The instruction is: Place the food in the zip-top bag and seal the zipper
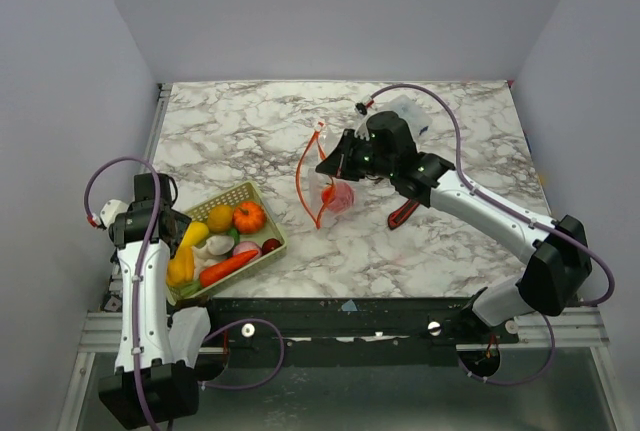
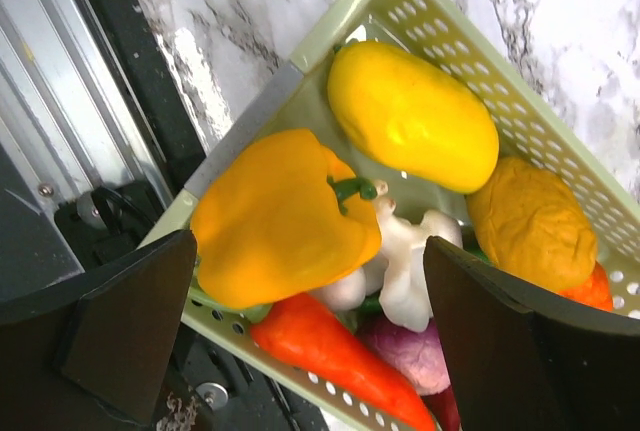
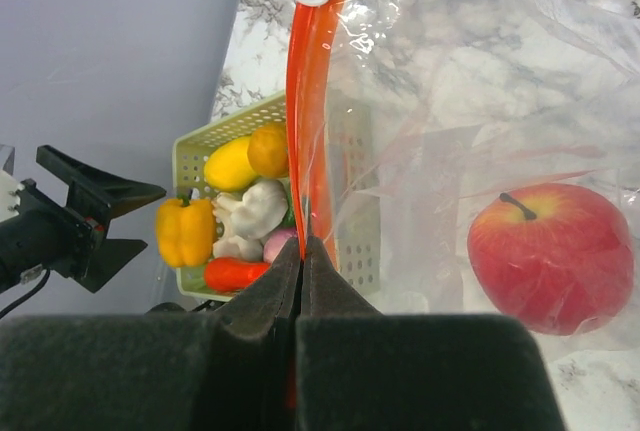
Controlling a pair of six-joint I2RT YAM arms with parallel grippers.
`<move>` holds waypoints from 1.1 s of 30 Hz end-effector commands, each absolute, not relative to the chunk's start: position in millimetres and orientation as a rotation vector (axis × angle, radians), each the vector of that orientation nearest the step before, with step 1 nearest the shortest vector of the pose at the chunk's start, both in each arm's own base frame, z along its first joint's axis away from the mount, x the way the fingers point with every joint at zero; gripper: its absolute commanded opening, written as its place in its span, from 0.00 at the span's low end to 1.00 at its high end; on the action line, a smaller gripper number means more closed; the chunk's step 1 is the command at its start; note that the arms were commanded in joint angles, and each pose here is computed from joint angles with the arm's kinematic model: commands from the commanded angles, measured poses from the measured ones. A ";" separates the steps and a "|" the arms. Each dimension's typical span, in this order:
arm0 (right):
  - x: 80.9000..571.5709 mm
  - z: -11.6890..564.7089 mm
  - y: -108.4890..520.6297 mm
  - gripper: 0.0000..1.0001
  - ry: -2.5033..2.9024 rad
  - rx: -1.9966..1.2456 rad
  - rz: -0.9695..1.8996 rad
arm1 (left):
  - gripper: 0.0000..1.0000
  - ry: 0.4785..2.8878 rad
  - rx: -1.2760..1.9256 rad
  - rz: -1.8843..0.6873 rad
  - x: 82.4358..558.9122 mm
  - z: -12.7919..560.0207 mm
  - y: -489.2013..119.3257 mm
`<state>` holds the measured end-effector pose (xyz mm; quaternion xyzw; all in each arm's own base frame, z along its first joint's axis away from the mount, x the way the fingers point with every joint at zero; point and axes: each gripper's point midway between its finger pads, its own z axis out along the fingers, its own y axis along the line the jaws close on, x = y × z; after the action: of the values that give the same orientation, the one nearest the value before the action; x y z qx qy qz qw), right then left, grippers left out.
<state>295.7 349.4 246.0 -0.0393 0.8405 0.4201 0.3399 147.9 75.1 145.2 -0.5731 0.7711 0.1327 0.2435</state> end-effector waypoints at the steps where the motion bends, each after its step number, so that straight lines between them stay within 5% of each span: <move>1: 296.5 248.1 356.5 0.00 2.184 -0.126 1.139 | 0.99 2.167 -1.643 0.239 140.0 138.6 52.6; 23: 297.2 246.2 350.3 0.00 2.187 -0.106 1.134 | 0.96 2.105 -1.858 0.180 152.7 86.2 48.0; 31: 297.1 246.0 350.1 0.00 2.185 -0.105 1.139 | 0.71 2.091 -1.830 0.257 149.2 91.8 59.1; 33: 296.4 247.4 350.0 0.00 2.181 -0.108 1.140 | 0.57 2.070 -1.817 0.239 150.7 98.7 60.0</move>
<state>298.7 349.6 241.9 -0.0383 0.8418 0.4233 0.3327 144.3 56.4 90.1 -0.6401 0.7451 0.0961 0.1609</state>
